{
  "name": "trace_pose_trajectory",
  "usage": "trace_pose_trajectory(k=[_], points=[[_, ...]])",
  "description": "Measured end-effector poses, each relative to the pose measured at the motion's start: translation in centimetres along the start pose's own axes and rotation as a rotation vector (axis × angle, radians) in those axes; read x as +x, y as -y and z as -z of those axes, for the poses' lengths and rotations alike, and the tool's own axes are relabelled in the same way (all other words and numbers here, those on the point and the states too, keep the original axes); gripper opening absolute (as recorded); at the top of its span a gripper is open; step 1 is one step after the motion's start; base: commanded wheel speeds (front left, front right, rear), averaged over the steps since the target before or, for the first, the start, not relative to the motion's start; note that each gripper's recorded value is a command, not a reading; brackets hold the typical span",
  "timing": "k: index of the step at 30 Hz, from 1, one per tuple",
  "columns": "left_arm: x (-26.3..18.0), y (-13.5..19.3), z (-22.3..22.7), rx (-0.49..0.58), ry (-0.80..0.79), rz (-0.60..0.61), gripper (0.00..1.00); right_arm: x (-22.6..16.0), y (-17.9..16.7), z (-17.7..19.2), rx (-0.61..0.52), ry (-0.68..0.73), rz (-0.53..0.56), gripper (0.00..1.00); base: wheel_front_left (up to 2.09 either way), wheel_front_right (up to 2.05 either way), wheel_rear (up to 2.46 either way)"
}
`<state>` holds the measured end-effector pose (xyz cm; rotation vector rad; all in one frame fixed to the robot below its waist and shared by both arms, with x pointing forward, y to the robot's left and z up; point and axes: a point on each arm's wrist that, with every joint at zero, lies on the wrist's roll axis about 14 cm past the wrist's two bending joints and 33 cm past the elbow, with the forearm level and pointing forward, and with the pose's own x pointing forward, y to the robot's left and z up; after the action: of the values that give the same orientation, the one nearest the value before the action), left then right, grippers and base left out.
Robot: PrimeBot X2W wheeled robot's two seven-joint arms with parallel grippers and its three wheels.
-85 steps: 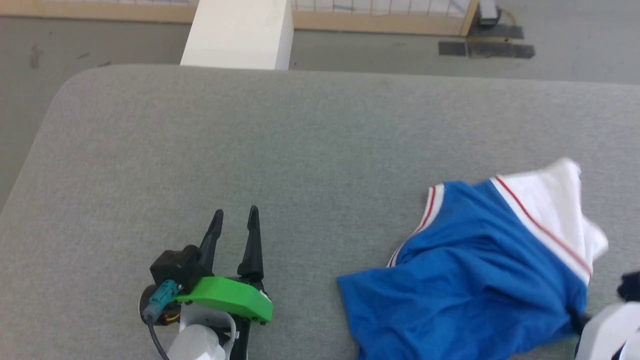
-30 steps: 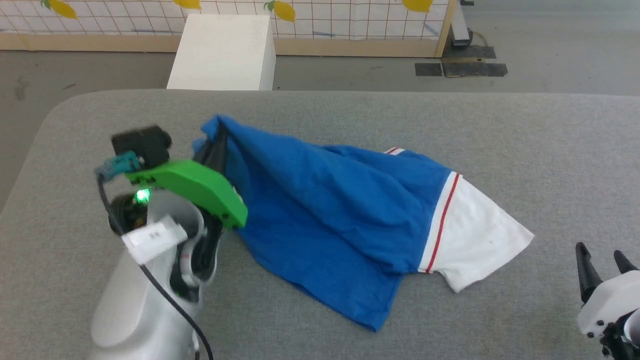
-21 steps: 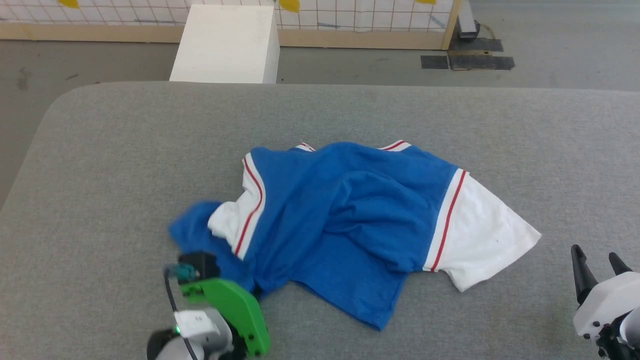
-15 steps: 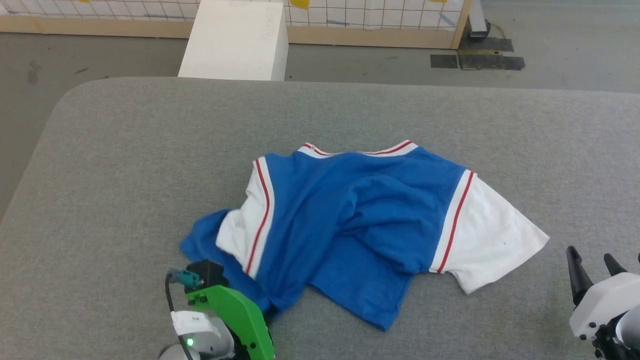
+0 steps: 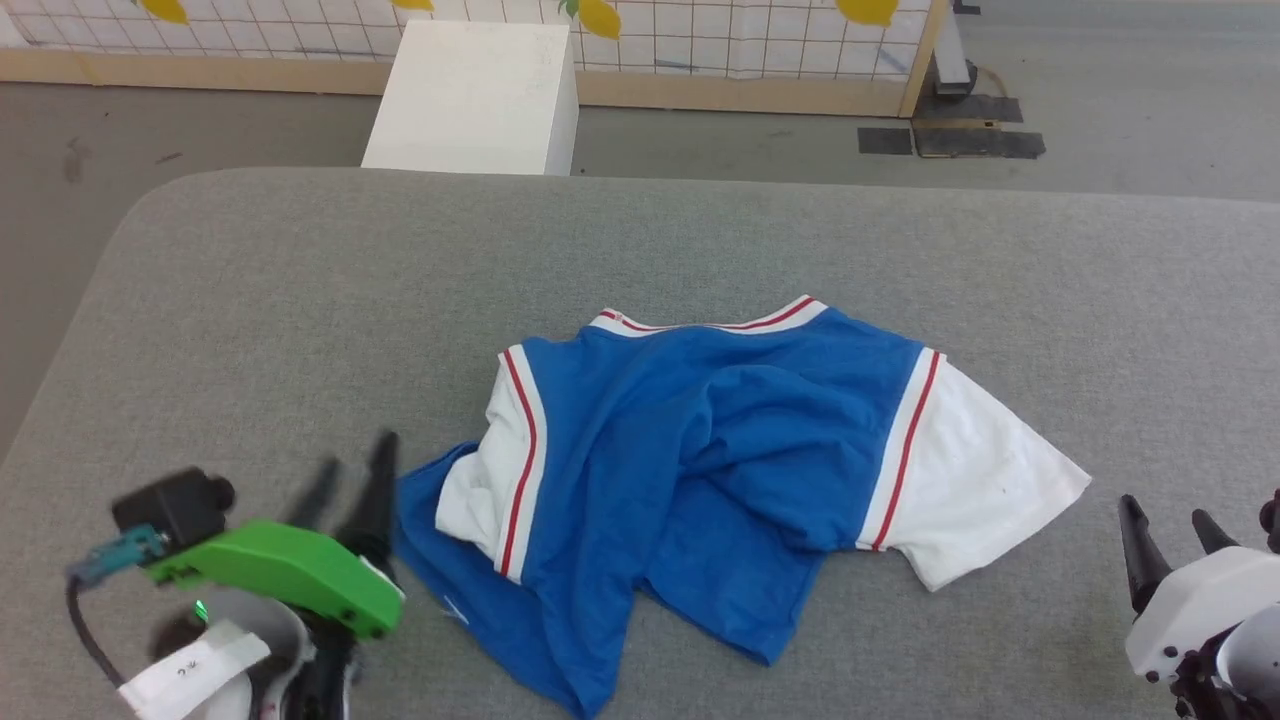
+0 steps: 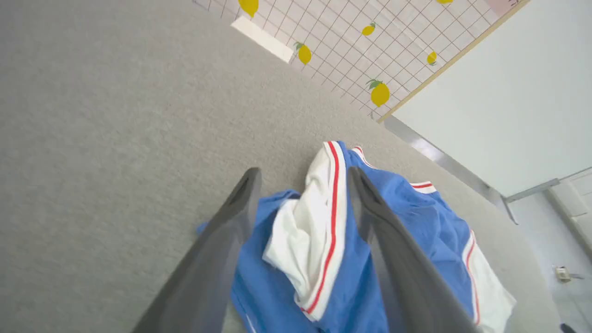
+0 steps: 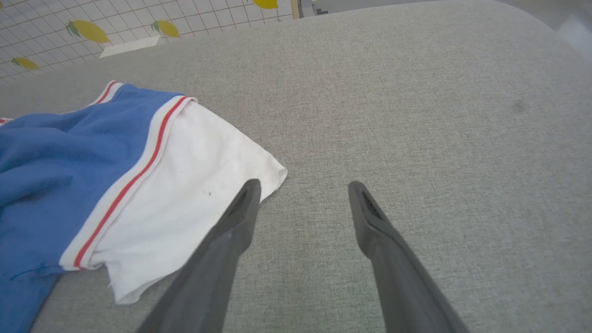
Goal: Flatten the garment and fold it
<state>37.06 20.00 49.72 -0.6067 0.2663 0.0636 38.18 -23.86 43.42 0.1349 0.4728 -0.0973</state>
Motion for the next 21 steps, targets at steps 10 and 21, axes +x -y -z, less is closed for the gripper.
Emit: trace_pose_trajectory(k=[10, 21], points=[[2.5, 2.5, -2.8, 0.437, 0.328, 0.091, 1.00, 1.8, -0.8, 0.0, -0.102, -0.117, -0.028, 1.00, 0.00, 0.00, 0.00], [6.0, 2.5, 0.2, 0.458, 0.276, 0.103, 1.00, 6.5, -1.6, 2.4, -0.438, -0.420, -0.072, 1.00, 0.00, 0.00, 0.00]])
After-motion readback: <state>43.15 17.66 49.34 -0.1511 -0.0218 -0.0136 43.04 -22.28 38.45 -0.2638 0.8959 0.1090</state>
